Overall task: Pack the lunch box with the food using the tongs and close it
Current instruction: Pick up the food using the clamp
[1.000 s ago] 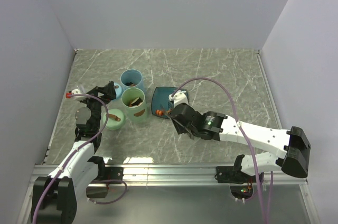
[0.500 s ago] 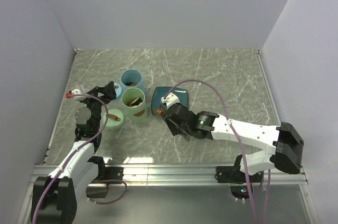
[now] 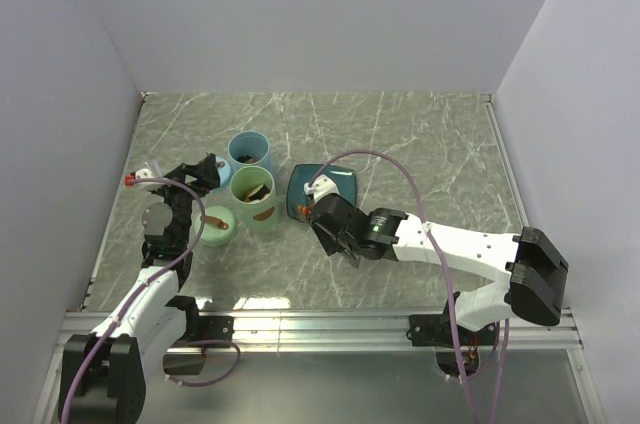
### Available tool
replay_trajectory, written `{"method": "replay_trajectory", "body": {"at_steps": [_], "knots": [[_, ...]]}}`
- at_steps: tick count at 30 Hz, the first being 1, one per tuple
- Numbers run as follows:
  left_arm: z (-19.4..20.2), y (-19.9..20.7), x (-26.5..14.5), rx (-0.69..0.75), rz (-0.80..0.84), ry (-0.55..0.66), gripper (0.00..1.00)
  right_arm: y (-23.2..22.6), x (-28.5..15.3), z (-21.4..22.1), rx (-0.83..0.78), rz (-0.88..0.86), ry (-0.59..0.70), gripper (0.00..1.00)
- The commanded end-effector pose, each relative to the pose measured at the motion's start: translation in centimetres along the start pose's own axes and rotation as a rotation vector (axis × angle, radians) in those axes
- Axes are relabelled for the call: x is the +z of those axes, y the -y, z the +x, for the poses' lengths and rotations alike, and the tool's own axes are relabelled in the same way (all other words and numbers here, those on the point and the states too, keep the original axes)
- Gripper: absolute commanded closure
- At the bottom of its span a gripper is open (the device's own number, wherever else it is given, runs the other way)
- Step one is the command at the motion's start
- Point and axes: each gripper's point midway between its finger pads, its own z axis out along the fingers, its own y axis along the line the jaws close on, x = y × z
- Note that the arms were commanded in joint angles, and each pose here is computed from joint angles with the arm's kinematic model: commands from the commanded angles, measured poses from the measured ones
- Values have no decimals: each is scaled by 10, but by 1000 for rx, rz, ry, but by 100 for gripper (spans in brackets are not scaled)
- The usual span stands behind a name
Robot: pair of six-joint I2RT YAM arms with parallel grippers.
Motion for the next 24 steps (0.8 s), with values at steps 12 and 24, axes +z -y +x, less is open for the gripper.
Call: {"method": "replay_trajectory", "body": {"at_steps": [12,24], "knots": [[-16,8,1,-11,25,52,1,-4,-2,-25,2,-11,39,51],[-17,8,1,-11,23,53,1,-8,5,-25,-19,-11,9,70]]}}
